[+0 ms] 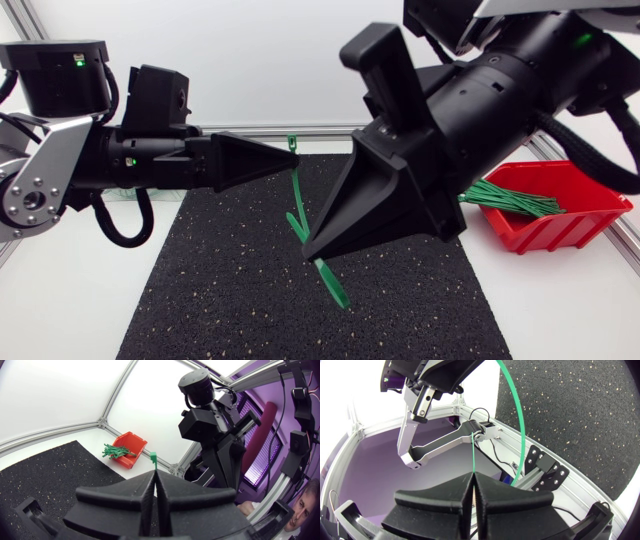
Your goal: Take a green cable tie from the red box, thread the tail through the head to close it, then place it in the transparent bin on the left.
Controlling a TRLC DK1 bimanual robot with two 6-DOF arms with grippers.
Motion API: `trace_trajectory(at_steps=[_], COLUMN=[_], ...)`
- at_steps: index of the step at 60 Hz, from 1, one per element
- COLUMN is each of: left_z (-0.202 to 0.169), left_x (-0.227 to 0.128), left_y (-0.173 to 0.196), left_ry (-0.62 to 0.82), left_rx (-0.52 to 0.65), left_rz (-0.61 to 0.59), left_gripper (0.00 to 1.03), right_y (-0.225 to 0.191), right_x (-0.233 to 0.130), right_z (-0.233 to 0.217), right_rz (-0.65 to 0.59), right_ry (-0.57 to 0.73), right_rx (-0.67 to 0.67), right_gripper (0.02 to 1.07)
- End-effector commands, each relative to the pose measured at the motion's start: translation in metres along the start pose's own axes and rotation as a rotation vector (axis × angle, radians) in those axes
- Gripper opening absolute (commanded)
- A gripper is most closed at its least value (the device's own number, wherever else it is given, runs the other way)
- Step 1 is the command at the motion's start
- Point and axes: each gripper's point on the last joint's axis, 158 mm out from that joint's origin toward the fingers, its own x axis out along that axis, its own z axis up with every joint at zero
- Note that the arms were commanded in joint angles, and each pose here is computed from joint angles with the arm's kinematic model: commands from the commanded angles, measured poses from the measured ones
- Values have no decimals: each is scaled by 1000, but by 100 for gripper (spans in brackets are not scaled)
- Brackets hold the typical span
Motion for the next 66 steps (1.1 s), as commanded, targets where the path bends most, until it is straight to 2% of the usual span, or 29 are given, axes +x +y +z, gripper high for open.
trace_trajectory(at_steps=[1,20,35,66], left_z=[-6,-11,-5,4], left_x=[1,2,-2,-8], left_y=[-5,-19,-17,-14], left_ry=[-3,-7,-47,-89], left_rx=[-32,-11,-21,-35], left_rz=[-2,-17,-17,-4], left_gripper=[4,4,4,4], right_y=[12,37,32,51], right_x=[-13,-18,-25,-21], right_z=[-6,12,10,18], right_rz=[32,98,106,128], right_ry=[-23,-68,-33,8], right_rx=[65,37,233,288], right_gripper=[7,7,7,8])
